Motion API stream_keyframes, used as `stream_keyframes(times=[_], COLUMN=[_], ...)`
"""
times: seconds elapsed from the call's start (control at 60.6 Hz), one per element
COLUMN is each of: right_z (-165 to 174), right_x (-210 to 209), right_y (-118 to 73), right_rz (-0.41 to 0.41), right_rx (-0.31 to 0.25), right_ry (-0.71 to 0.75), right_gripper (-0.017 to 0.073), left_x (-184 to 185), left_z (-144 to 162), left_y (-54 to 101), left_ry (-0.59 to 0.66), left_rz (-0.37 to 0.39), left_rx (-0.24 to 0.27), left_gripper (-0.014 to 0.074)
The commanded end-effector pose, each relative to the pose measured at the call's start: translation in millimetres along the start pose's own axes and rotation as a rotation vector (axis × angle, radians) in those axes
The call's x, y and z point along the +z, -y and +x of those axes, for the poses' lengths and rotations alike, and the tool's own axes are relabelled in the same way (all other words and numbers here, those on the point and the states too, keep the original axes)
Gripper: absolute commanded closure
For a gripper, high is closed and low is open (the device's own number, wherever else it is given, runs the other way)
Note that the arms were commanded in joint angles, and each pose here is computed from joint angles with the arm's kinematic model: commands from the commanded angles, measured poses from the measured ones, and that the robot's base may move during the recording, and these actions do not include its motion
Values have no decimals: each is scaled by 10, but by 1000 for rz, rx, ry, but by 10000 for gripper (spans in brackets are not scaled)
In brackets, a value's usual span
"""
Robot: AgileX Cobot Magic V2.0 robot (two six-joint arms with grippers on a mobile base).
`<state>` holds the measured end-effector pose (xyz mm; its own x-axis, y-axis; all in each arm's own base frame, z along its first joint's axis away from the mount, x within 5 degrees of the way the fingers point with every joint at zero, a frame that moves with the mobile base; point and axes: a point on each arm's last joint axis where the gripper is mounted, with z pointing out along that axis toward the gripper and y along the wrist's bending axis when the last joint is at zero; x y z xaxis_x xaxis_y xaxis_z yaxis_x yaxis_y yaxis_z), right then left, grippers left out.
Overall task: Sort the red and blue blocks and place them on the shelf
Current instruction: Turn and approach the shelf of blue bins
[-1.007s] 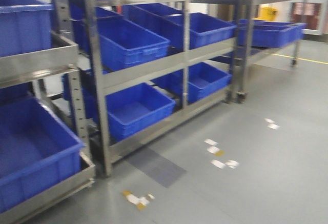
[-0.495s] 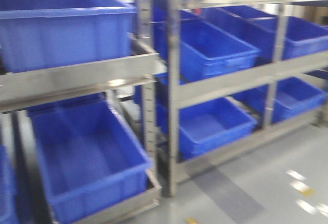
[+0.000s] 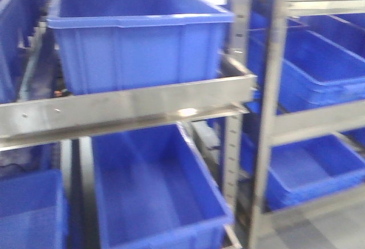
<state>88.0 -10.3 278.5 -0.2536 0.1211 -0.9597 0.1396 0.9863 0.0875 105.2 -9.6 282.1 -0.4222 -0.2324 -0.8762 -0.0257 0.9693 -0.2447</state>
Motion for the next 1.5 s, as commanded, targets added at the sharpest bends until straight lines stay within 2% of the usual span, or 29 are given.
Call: stream_keyframes(times=[0.0,1.486], right_z=[-167,-167], right_x=[-30,-30], right_y=[-14,-14], right_rz=[-8,-8], right_rx=[-15,-15], right_ry=[119,119], right_gripper=[502,502], left_x=[-36,-36], left_z=[-158,-158], left_y=[44,44], left_ry=[104,104], left_rz=[29,29], left_rx=[1,1], left_gripper=[472,472])
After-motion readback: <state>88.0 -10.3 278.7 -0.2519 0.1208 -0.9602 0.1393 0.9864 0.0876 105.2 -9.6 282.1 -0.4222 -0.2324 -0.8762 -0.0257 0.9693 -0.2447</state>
